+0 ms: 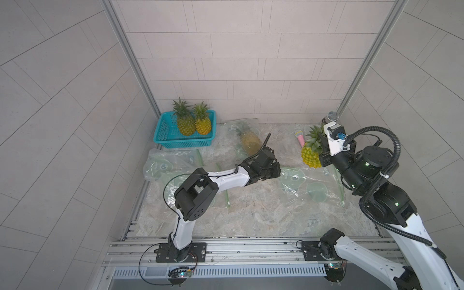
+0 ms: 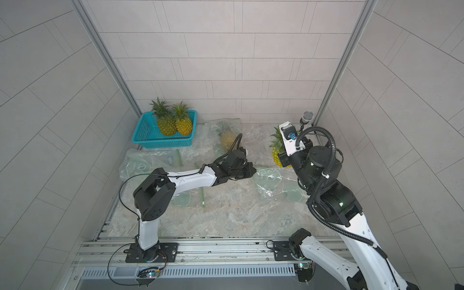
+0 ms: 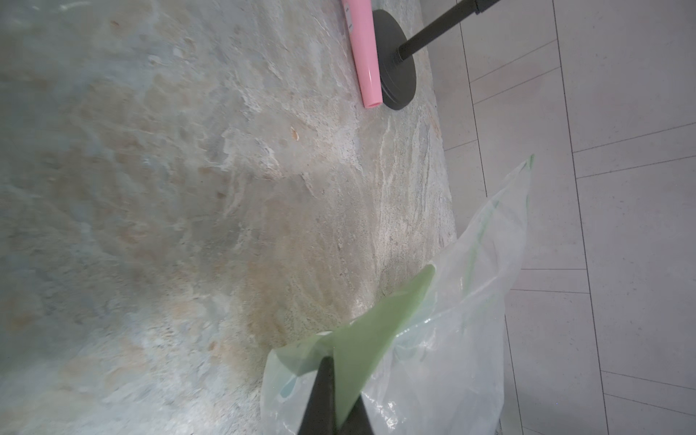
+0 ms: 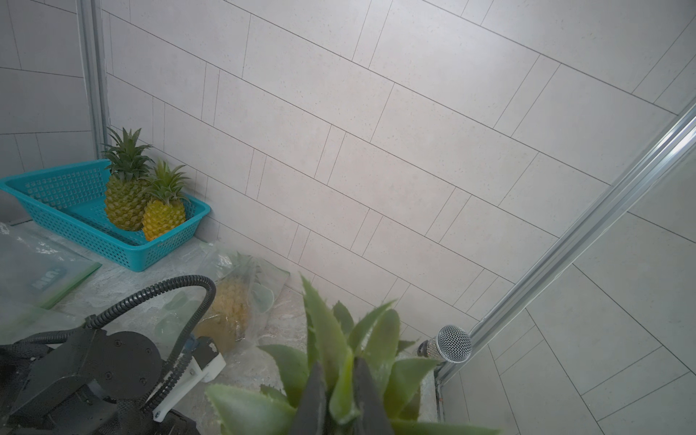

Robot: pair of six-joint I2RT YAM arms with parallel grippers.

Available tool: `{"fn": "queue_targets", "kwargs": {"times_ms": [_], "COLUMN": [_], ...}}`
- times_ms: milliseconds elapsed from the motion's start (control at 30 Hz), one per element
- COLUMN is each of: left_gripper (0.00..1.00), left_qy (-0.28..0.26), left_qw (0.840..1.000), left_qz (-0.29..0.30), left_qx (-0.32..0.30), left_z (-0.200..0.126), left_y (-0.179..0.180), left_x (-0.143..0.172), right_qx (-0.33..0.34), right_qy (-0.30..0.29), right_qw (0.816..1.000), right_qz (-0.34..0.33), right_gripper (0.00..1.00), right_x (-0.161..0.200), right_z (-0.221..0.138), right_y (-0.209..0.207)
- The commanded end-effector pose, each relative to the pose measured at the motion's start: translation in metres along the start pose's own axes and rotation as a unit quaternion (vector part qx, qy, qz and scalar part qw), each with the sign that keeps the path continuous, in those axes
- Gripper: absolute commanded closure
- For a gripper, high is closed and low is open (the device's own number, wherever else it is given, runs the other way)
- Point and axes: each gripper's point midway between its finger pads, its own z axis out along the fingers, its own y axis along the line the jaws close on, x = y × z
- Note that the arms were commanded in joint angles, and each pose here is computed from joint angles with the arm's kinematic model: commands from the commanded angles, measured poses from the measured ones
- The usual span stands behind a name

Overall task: Open the zip-top bag and take out the pineapple
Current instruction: Place the zipper food storage bag at the center of the board.

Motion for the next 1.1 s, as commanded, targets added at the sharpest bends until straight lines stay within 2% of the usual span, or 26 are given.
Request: {"fn": "queue_targets", "kwargs": {"times_ms": [0,33,233,333,533,700,800,967,1067], "left_gripper": [0.94,0.90,0.46,0.35,0.25,0.23,0.23,0.20,0.18], "left_qy": [0.006,0.005,-0.025,-0.062,-0.147,-0.159,-0.149,-0.121,-0.111], "left_qw": [0.999,0.999,0.996,0.989,0.965,0.943,0.933,0.909,0.895], "left_qz": [0.021,0.029,0.087,0.126,0.186,0.271,0.316,0.398,0.426], "left_qx": [0.031,0.035,-0.006,-0.049,-0.112,-0.115,-0.090,0.012,0.069], "left_z": [0.000,-0.001,-0.032,-0.060,-0.131,-0.183,-0.206,-0.235,-0.250], "left_y": [-0.022,-0.025,-0.025,-0.017,0.003,0.001,-0.005,-0.033,-0.052], "left_x": [-0.004,-0.005,-0.021,-0.036,-0.061,-0.060,-0.051,-0.023,-0.009], "right_qx": [0.039,0.039,0.025,0.009,-0.058,-0.164,-0.246,-0.372,-0.425], "right_qy": [-0.069,-0.067,-0.049,-0.039,-0.022,-0.016,-0.019,-0.025,-0.024], "right_qw": [0.997,0.997,0.998,0.999,0.996,0.983,0.964,0.923,0.900], "right_qz": [0.019,0.020,0.025,0.033,0.061,0.086,0.094,0.097,0.099], "right_gripper": [1.00,1.00,1.00,1.00,1.00,1.00,1.00,1.00,1.00], "right_x": [-0.038,-0.037,-0.025,-0.018,-0.006,-0.003,-0.006,-0.011,-0.012], "right_z": [-0.018,-0.018,-0.005,0.005,0.029,0.044,0.045,0.035,0.028], "right_y": [-0.025,-0.025,-0.014,-0.005,0.022,0.062,0.091,0.132,0.148]}}
